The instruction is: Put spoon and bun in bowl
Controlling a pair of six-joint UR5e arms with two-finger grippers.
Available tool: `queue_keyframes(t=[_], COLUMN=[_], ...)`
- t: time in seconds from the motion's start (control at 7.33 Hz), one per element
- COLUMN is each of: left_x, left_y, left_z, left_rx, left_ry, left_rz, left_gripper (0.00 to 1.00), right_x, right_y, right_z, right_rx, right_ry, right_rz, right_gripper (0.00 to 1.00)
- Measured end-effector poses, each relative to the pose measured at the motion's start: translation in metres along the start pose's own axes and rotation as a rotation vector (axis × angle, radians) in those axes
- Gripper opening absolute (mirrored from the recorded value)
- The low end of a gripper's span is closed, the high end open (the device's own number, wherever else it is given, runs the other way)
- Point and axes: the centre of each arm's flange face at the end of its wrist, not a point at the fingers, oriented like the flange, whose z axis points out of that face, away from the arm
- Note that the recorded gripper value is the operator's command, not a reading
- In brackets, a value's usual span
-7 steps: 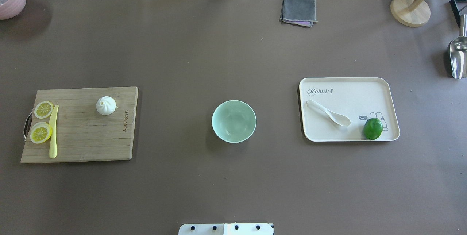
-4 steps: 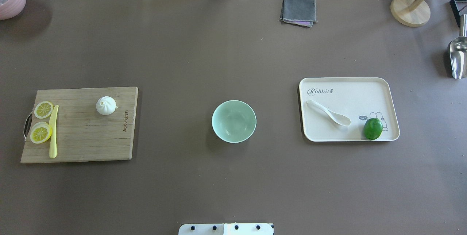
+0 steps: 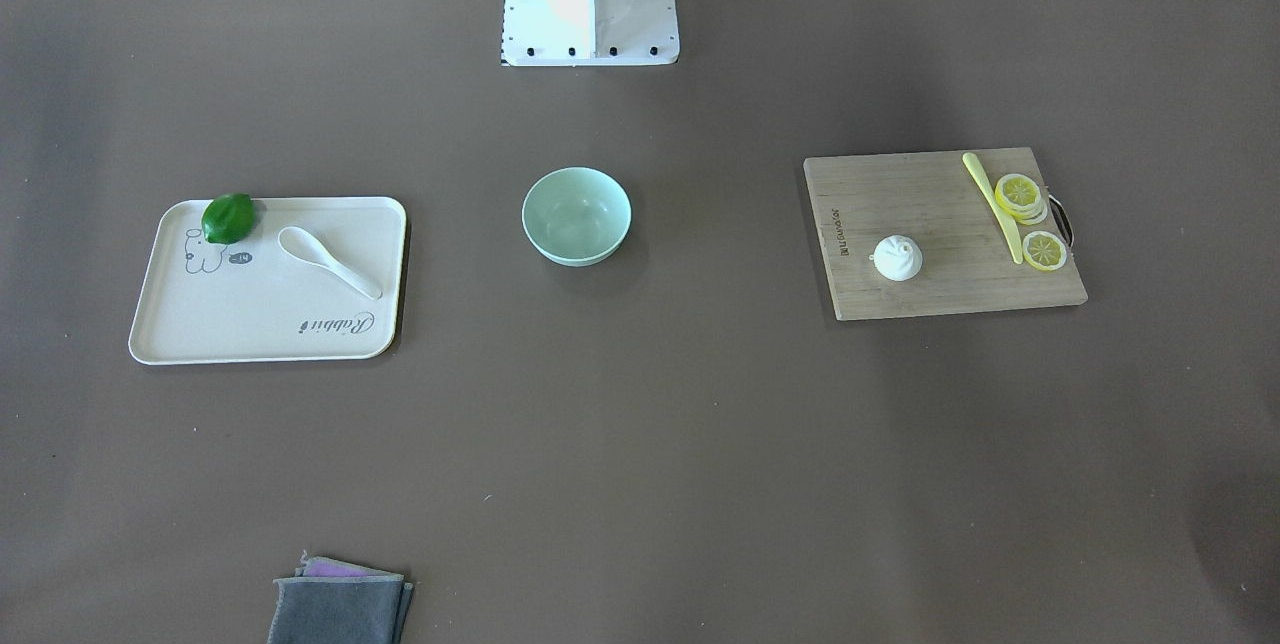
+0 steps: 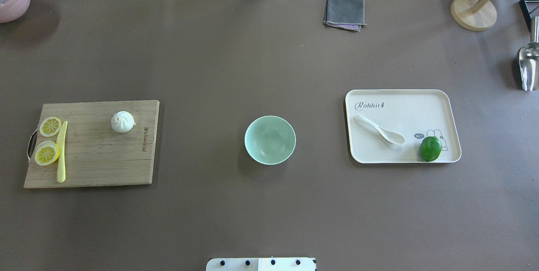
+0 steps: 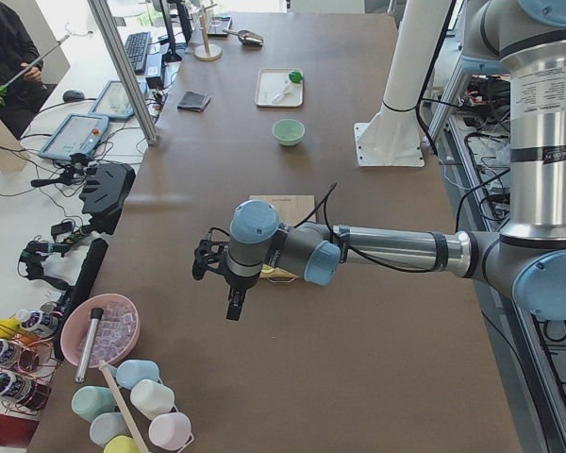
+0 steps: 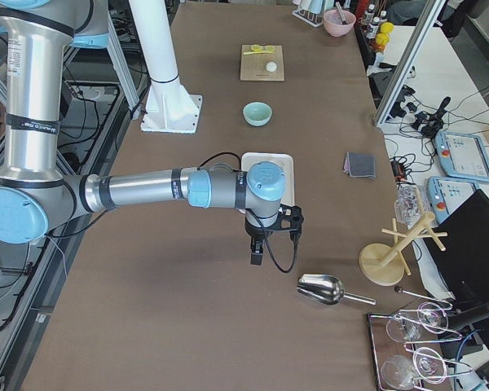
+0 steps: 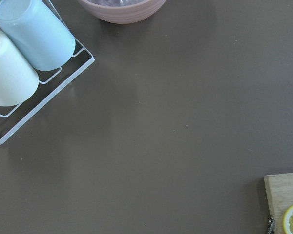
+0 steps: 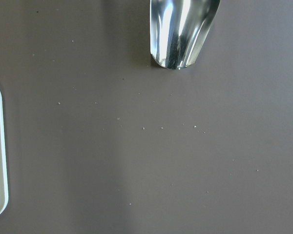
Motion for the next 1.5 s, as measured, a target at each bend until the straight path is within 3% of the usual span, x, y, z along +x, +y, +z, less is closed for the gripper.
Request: queue_keyframes(t=[0.41,0.68,1.09,1.5], left_x=[0.005,0.009,0.046,0.145], left_y=[0.002,0.001,-0.012,-0.039], left_z=[-0.003,-0.001,0.012,0.054], left_rx=[0.006,0.003,0.032,-0.001], left_ry=[0.029,0.066,0.131,0.186], left_rz=[-0.069,-0.068,0.041,0.247], left_gripper=[0.98,0.98,0.98,0.98], right_x=[-0.03,-0.044,-0.073,-0.166], right_y=[-0.017,-0.02,-0.031,-0.064], right_z=[0.022,0.017,0.023,0.036], right_rx=[-0.049,-0.026,0.065,0.083], right_ry=[0.001,-0.029,-0.088,-0.125], right_rz=[-0.062,-0.1,-0.256,-0.445], right_gripper=[1.0,1.0,1.0,1.0])
